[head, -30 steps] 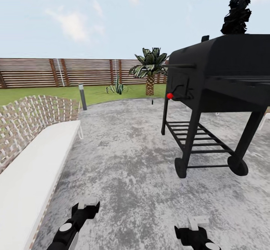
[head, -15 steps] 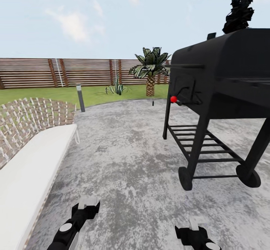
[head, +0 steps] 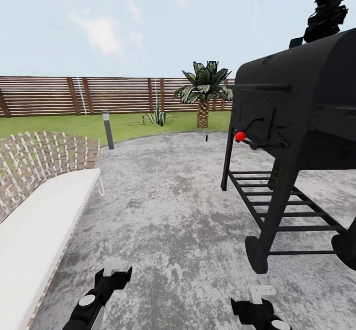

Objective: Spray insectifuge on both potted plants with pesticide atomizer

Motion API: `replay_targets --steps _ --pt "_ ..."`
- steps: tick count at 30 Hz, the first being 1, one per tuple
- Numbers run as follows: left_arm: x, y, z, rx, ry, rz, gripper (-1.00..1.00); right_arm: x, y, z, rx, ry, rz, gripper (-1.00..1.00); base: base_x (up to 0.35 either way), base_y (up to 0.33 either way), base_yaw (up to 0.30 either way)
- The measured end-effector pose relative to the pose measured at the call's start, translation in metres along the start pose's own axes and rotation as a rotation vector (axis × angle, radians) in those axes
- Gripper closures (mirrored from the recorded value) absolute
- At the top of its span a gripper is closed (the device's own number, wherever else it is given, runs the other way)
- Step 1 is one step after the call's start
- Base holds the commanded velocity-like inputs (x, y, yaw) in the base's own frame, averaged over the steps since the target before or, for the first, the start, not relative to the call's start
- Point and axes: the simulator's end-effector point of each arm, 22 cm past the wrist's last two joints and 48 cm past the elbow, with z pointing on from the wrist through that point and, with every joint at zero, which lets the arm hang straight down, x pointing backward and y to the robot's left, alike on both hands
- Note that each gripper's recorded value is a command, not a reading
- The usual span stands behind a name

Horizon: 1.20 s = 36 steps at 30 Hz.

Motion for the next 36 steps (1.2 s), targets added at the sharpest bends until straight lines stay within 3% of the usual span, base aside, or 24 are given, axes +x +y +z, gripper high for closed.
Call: replay_targets --steps 18,36 --pt "0.0 -0.0001 0.0 0.0 0.0 0.0 -1.0 0.0 -0.0014 0.0 0.003 0.0 0.002 -1.0 0.346 0.0 0.002" --pt "0.0047 0.0 0.0016 0.0 0.01 0.0 -1.0 0.0037 -0.0002 0.0018 0.001 0.01 0.002 -1.0 0.346 0.0 0.108"
